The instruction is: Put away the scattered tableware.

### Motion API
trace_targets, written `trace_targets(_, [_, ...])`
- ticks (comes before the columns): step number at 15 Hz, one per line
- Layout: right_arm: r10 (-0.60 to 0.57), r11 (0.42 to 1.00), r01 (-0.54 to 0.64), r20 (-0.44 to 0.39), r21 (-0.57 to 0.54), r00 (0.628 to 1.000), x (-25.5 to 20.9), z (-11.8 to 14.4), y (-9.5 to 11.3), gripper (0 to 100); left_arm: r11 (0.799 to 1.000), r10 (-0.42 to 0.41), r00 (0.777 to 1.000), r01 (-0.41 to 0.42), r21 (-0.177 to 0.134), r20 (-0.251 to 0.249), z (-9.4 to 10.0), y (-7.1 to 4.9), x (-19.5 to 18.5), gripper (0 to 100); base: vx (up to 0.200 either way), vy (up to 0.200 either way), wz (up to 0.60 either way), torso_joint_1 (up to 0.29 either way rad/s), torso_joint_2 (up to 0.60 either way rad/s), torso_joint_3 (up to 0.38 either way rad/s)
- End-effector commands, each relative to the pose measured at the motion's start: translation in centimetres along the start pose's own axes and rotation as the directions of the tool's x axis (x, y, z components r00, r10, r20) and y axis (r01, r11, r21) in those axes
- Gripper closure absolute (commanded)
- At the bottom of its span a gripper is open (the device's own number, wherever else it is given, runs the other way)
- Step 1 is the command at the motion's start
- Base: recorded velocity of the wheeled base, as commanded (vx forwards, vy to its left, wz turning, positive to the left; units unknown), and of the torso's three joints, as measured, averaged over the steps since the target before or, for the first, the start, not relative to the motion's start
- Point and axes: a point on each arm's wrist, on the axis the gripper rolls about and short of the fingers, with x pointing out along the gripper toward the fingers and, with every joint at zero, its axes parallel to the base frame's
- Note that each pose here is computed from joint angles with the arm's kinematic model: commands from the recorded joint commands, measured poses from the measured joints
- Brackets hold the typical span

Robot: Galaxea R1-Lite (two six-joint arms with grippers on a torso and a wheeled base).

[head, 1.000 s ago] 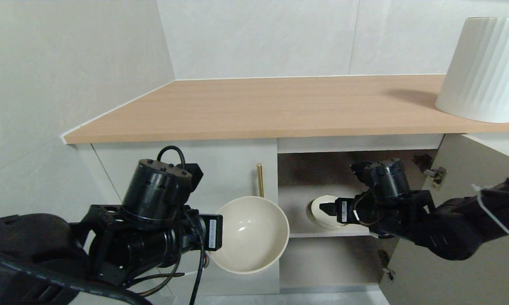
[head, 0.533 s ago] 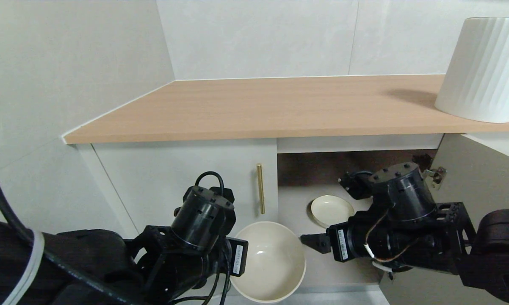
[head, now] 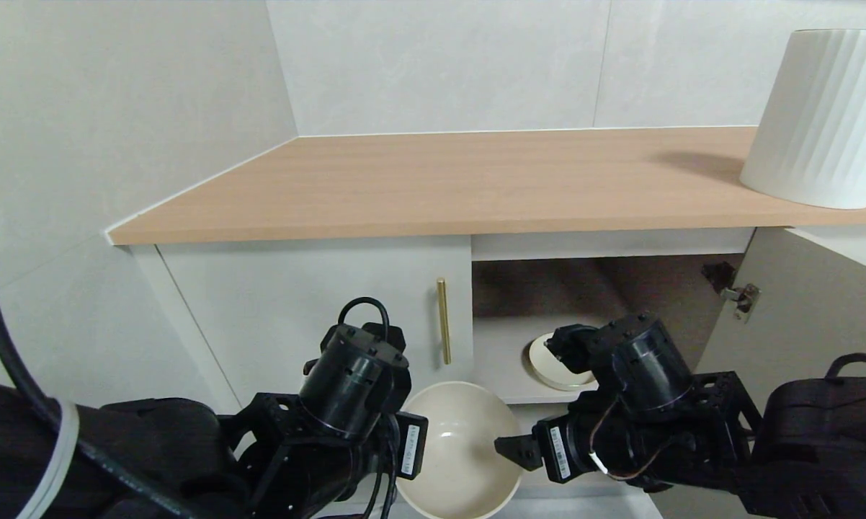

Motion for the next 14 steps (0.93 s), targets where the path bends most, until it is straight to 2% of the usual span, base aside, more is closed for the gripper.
trace_targets(1, [-0.005, 1.0, 0.005, -0.017, -0.001, 1.0, 0.5, -0.27, -0.05, 0, 1.0, -0.002, 1.0, 0.002, 0.001, 0.004, -0.03, -0.04, -0.18, 100, 0.0, 0.0, 0.0, 0.0, 0.0, 0.0])
trace_targets(2, [-0.005, 1.0, 0.005, -0.018, -0.001, 1.0, 0.54, -0.3, -0.05, 0, 1.0, -0.001, 1.0, 0.001, 0.004, 0.003, -0.1, -0.09, -0.21, 100, 0.0, 0.0, 0.0, 0.0, 0.0, 0.0])
trace_targets(3, [-0.005, 1.0, 0.005, -0.018, -0.001, 1.0, 0.58, -0.28, -0.05, 100, 1.0, 0.004, 1.0, -0.004, 0.006, 0.006, -0.12, -0.15, -0.23, 100, 0.0, 0.0, 0.0, 0.0, 0.0, 0.0])
trace_targets(14, [0.015, 1.0, -0.015, -0.027, -0.01, 1.0, 0.52, -0.53, 0.44, 100, 1.0, -0.002, 1.0, 0.002, 0.014, 0.004, -0.3, -0.41, -0.29, 100, 0.0, 0.0, 0.0, 0.0, 0.0, 0.0])
